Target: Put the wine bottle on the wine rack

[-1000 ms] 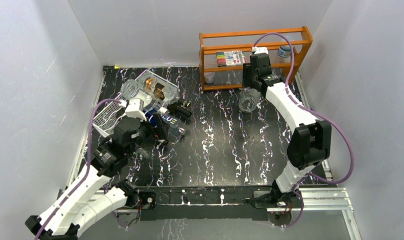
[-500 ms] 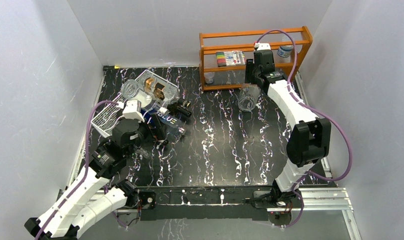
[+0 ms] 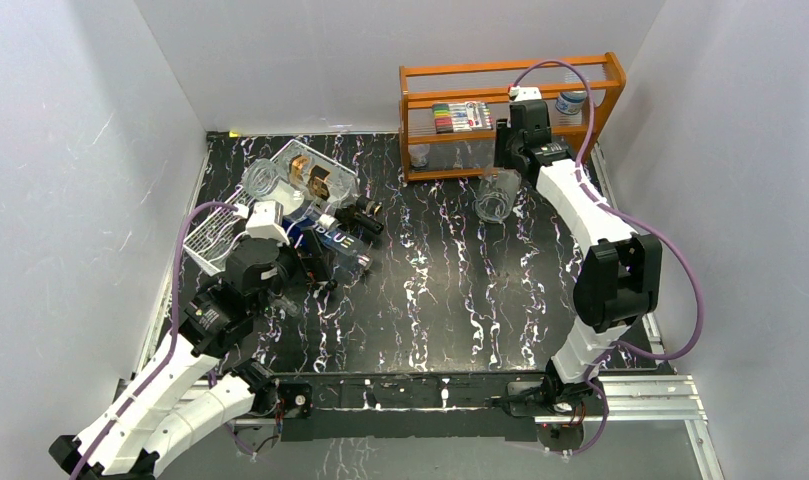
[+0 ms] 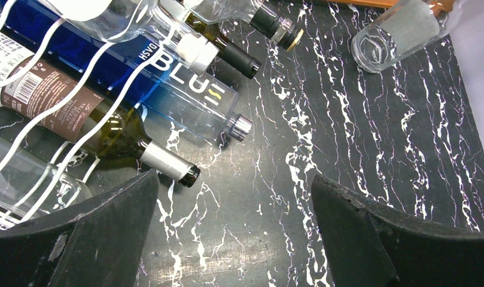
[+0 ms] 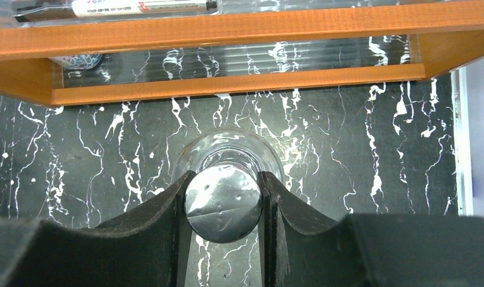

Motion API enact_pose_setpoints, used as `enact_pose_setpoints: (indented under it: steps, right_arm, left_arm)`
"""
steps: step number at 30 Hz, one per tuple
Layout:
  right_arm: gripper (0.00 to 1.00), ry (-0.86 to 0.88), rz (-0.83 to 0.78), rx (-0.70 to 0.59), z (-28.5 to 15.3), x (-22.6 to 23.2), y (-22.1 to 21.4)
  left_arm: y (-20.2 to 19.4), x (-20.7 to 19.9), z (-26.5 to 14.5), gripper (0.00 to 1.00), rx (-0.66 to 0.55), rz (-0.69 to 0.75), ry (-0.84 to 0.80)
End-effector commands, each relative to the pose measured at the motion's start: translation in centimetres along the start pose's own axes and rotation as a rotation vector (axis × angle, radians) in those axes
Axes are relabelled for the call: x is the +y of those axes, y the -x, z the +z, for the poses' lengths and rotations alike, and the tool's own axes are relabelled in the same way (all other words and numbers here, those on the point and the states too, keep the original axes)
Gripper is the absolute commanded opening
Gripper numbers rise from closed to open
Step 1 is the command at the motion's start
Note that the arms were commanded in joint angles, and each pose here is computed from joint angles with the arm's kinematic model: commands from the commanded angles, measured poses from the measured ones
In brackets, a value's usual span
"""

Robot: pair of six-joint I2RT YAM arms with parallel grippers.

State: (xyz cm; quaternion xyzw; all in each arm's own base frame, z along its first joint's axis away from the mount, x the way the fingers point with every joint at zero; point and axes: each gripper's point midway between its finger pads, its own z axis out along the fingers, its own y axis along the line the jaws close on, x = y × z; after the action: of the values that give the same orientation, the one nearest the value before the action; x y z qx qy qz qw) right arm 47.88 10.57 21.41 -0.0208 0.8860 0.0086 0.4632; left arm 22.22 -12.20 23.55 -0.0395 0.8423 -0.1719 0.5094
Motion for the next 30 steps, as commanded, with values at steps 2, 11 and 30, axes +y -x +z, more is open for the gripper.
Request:
enact_pose_setpoints:
  steps: [2, 11, 30]
  right_arm:
    - [0.1, 0.14, 0.062, -0.1, -4.1, 2.7, 1.7]
    - [0.04, 0.294, 0.0, -0.212, -8.5, 10.7, -0.8]
    - [0.0, 0.43, 0.027, -0.279, -12.2, 15.1, -8.5]
  left_arm:
    - [0.2, -0.1, 0.2, 0.98, -0.008, -0.013, 0.002]
    - [0.8, -0.6, 0.3, 0.98, -0.014, -0.002, -0.007]
    - [0.4, -1.7, 1.3, 0.98, 0.016, -0.021, -0.038]
